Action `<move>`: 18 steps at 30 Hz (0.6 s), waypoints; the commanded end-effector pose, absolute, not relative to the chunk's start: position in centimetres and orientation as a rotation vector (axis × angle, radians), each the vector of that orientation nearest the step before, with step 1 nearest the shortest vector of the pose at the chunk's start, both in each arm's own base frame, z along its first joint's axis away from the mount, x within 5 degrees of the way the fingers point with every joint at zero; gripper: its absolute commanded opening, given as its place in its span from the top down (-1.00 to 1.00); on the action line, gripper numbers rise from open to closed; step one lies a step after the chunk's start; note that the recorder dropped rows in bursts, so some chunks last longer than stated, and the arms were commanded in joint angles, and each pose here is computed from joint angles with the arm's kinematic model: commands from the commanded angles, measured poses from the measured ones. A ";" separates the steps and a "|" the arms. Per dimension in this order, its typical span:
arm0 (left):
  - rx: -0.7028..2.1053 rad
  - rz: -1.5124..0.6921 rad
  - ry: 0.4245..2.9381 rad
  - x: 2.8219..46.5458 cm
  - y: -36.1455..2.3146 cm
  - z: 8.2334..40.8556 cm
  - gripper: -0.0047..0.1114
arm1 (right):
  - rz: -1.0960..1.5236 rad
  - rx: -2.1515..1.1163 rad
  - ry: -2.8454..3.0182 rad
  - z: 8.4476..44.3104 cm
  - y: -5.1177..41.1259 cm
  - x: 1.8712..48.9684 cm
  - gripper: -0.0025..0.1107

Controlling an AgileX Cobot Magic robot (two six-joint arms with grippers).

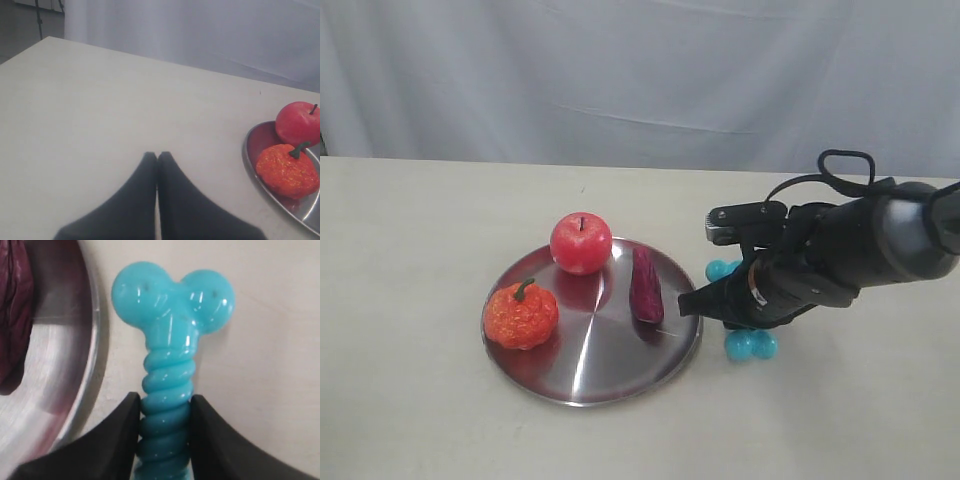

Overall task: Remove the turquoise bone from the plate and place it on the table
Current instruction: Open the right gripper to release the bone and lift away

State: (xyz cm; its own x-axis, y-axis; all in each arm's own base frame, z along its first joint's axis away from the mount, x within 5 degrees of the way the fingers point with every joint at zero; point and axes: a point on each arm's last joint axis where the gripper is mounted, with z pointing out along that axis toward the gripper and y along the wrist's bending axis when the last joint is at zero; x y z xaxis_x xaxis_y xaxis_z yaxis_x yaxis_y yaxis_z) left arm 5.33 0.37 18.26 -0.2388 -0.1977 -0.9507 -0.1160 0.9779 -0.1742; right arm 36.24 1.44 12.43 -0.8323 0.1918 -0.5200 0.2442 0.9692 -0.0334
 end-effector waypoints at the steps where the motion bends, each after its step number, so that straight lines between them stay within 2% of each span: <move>1: -0.232 -0.070 1.812 5.3 0.4 18.2 0.92 | -0.215 0.309 2.595 12.5 0.6 36.0 0.96; 16: -0.232 -0.070 1.812 5.3 0.4 18.2 0.92 | -0.213 0.383 2.590 12.5 0.5 35.9 0.96; 18: -0.232 -0.070 1.812 5.3 0.4 18.2 0.92 | -0.224 0.390 2.594 12.4 0.5 35.9 0.83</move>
State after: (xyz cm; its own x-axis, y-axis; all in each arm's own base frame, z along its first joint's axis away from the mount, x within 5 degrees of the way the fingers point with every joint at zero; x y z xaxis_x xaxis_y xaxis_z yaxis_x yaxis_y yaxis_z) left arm 5.33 0.37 18.26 -0.2388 -0.1977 -0.9507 -0.1160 0.9779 -0.1742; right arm 35.94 0.87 12.37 -0.8340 0.2231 -0.5047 0.2984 0.9517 -0.0723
